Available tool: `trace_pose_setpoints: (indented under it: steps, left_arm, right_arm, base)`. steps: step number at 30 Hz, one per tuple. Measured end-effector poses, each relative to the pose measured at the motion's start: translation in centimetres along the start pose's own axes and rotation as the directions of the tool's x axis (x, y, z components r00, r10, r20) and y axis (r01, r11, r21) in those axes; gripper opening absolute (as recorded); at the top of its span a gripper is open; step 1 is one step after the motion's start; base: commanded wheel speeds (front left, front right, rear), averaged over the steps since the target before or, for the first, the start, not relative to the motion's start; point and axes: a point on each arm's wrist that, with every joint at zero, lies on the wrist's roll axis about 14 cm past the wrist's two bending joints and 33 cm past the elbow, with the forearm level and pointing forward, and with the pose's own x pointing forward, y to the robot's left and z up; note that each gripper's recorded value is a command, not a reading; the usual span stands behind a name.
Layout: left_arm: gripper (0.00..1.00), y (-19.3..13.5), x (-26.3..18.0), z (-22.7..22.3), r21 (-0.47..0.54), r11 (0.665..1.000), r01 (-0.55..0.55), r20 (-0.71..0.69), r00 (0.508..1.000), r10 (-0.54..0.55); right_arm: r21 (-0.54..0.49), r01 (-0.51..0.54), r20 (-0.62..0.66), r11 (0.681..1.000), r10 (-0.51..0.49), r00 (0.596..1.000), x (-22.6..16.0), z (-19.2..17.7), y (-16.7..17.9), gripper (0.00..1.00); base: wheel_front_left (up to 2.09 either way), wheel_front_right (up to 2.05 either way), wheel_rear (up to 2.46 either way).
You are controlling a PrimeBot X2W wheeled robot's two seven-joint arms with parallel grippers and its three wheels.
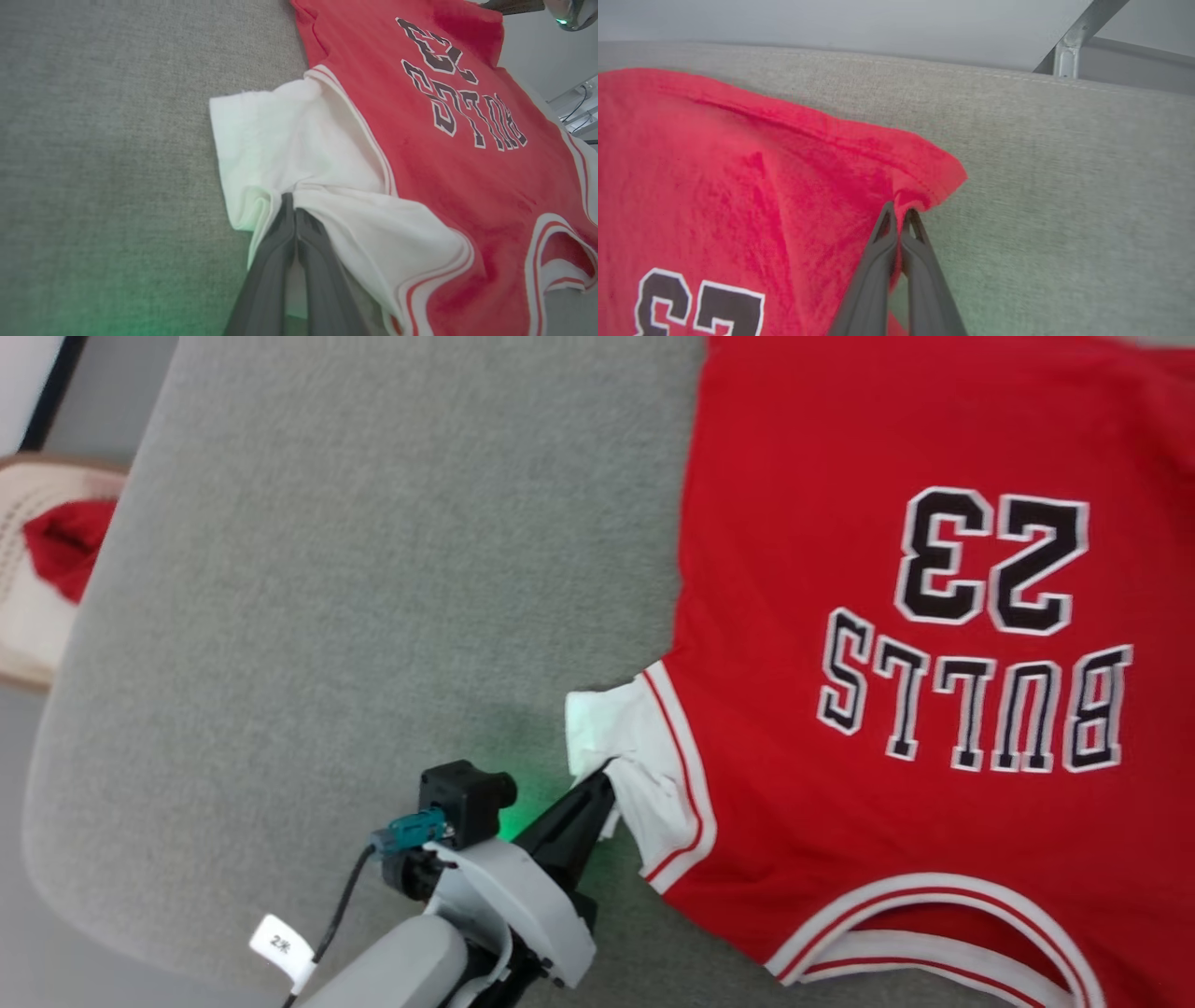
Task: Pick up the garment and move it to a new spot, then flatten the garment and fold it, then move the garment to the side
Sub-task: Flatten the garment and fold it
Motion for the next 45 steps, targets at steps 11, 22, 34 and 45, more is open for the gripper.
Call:
trace_pose_setpoints:
  steps: [11,22,34,45]
  left_arm:
    - [0.0,-1.2,-0.8,1.5,0.043,0.998,0.035,0.02,0.999,-0.036]
    - [0.0,-3.2,-1.2,2.3,0.07,0.994,0.089,0.031,0.995,-0.091]
    - [0.0,-4.7,-0.9,2.7,0.083,0.987,0.136,0.025,0.99,-0.138]
    - [0.0,-4.9,-0.7,2.4,0.078,0.987,0.143,0.013,0.989,-0.144]
  right_arm:
    - [0.006,0.005,0.108,1.0,-0.005,0.994,-7.6,-1.8,-3.6,0.0]
    - [0.095,-0.033,0.096,0.995,0.024,0.995,-12.2,-10.0,-5.9,0.0]
    - [0.226,-0.002,0.064,0.974,-0.013,0.998,-14.6,-18.0,-7.0,0.0]
    - [0.241,0.037,0.04,0.97,-0.048,0.998,-14.1,-21.1,-6.8,0.45]
  base:
    - [0.0,0.0,0.0]
    - [0.0,0.0,0.0]
    - [0.0,0.0,0.0]
    - [0.0,0.0,0.0]
